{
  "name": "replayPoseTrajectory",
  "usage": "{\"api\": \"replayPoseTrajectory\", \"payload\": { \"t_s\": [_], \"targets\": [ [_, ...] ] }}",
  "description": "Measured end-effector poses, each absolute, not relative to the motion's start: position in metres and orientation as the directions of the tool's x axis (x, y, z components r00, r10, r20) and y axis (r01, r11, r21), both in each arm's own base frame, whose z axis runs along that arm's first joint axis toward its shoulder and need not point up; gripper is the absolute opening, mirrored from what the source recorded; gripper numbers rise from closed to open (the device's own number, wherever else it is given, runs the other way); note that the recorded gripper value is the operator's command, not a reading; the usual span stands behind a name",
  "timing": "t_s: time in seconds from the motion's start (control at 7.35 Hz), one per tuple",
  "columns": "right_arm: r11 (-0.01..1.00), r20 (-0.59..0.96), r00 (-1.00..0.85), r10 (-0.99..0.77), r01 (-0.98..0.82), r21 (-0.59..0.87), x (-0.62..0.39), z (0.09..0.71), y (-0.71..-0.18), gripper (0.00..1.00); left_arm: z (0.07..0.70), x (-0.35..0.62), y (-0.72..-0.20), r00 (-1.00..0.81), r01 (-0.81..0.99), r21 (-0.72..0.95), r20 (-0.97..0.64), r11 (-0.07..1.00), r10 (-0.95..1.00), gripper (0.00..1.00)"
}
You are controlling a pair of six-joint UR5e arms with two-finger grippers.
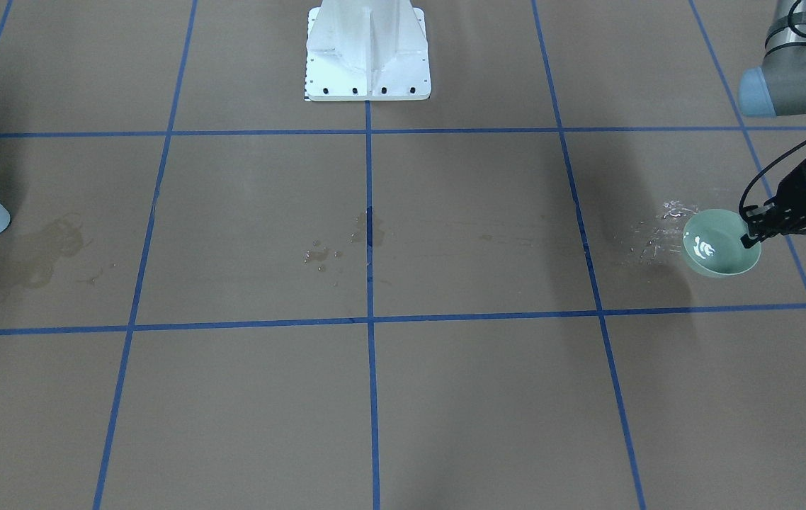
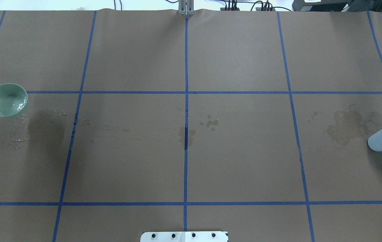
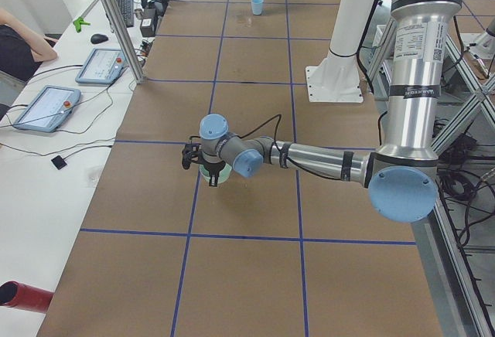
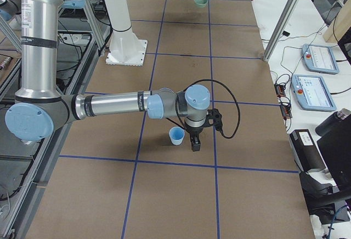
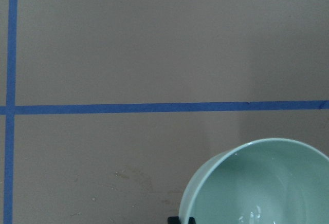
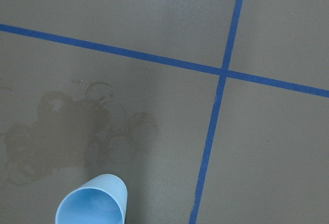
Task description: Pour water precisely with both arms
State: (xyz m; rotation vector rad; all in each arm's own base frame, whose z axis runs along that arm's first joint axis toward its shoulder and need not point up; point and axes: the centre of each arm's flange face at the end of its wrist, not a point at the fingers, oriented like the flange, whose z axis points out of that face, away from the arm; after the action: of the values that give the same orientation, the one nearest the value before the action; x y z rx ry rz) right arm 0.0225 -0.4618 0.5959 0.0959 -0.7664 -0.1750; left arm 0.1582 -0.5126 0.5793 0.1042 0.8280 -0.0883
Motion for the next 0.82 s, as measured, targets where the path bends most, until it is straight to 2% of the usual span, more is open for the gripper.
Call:
{"api": "replayPoseTrajectory", "payload": {
  "t_s": [0.41, 0.82],
  "targets": [
    [0.981, 0.677, 0.71, -0.194, 0.122, 0.152, 0.023, 0.595, -0.463, 0.99, 0.596, 0.16, -0.512, 0.626, 0.162, 0.042, -0.777, 0.986, -0.07, 0.0],
    [0.98, 0.669, 0.717, -0.195, 0.123, 0.154, 0.023, 0.594, -0.465, 0.99, 0.643, 0.134, -0.451, 0.589, 0.133, 0.032, -0.806, 0.991, -0.053, 0.0]
  ]
}}
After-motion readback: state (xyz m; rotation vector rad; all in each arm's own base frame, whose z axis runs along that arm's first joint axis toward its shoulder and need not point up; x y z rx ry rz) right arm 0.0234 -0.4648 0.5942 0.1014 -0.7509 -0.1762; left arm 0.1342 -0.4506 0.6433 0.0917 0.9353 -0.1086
